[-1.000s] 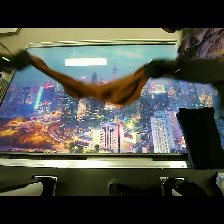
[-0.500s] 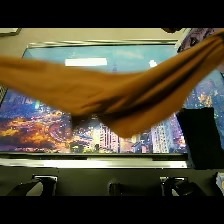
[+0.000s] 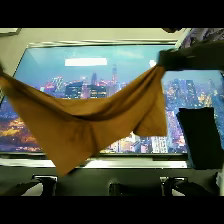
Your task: Fold the clothes and pants, and hang the long-sleeved shirts on hangers.
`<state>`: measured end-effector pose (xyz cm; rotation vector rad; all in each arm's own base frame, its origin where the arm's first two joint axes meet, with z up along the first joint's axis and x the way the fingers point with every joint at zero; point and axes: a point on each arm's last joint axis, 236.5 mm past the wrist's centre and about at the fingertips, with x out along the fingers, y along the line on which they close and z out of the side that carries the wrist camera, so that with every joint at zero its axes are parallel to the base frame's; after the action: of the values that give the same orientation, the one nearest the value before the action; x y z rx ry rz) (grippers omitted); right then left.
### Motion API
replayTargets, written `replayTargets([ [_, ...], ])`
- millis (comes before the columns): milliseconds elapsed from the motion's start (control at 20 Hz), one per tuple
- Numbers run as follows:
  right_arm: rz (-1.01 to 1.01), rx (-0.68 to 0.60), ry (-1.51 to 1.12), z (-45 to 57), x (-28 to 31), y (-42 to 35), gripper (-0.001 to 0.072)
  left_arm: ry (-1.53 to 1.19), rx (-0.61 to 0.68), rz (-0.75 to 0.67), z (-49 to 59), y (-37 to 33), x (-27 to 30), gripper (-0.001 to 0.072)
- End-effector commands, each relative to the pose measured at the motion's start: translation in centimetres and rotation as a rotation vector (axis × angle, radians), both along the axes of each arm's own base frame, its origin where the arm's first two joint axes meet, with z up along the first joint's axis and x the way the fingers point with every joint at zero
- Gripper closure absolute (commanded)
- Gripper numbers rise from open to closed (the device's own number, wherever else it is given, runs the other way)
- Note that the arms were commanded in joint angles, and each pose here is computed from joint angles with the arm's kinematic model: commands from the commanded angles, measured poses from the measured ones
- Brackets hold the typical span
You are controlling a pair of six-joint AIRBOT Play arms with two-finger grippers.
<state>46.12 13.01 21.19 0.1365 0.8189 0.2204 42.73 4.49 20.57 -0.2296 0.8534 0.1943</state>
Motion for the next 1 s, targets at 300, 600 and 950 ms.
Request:
replayTargets([
  [300, -0.131, 0.329, 0.477, -26.0, 7.1, 8.1, 0.0683, 0.455, -0.03, -0.062, -27.4, -2.4, 4.8, 0.0694],
  [600, 0.016, 0.287, 0.421, -18.1, 5.6, 3.0, 0.0316, 0.432, -0.03, -0.055, -25.7, -2.0, 4.8, 0.0694],
  [950, 0.064, 0.46, 0.57, -18.8, -2.5, 0.2, 0.0181, 0.392, -0.047, -0.04, -23.0, -1.6, 4.5, 0.0694],
])
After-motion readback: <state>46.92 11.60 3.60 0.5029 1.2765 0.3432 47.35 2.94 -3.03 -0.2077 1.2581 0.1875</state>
